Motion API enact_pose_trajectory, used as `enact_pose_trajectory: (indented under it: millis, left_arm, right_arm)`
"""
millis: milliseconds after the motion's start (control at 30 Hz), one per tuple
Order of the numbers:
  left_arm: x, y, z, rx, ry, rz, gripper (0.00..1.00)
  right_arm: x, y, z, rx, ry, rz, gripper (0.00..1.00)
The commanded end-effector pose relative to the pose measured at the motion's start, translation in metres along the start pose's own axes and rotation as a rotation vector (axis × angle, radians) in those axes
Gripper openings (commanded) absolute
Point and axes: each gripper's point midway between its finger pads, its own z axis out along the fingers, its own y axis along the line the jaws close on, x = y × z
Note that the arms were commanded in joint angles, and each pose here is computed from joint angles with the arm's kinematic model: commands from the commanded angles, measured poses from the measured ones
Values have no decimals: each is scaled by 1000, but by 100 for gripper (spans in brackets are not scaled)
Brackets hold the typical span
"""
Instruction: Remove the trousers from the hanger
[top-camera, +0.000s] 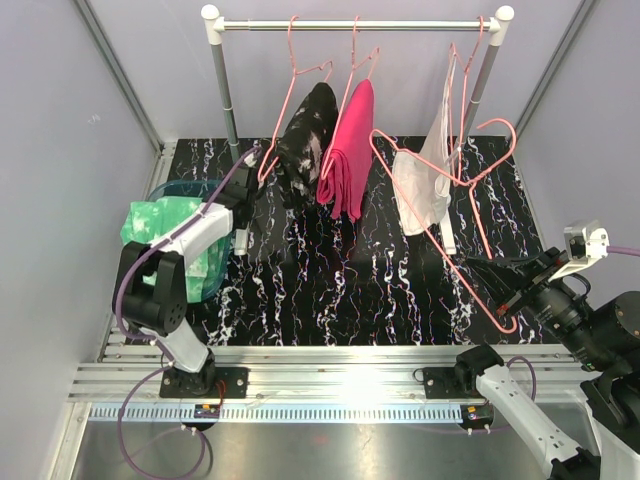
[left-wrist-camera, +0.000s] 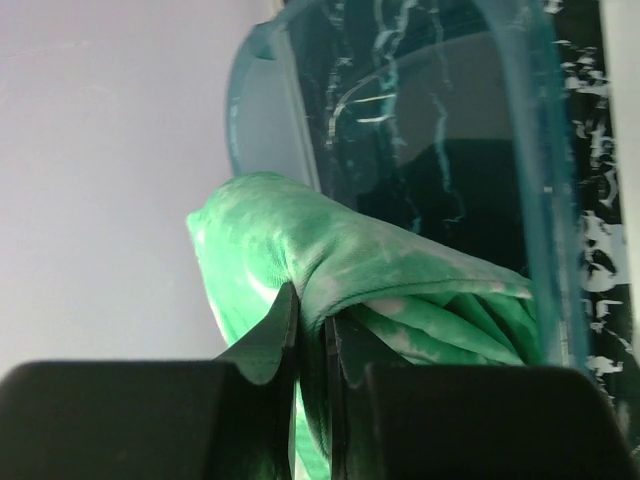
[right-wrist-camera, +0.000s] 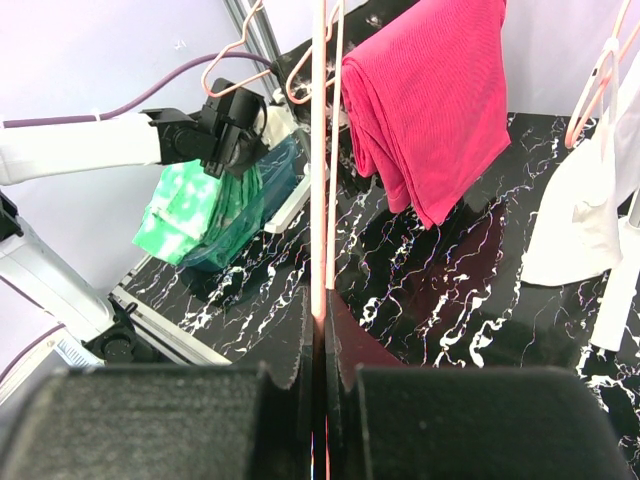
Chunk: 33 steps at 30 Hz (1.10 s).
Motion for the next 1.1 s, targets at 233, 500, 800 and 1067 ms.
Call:
enact_pose_trajectory:
  millis: [233,500,800,1067]
  left_arm:
    - [-39,-50,6,224,-173,-155,0]
    - [-53,-53,24,308,-185,-253,0]
    - [-48,-88,37,585,-156,-383,0]
    - [-72,-82,14,808,-347,-530,0]
  right_arm:
    - [-10,2,-2,-4,-37,-12,0]
    - [-10,1,-3,5,-30,-18,0]
    - [-6,-1,-1,12,-20,-14,0]
    - [-6,-1,0,11,-13,-6,0]
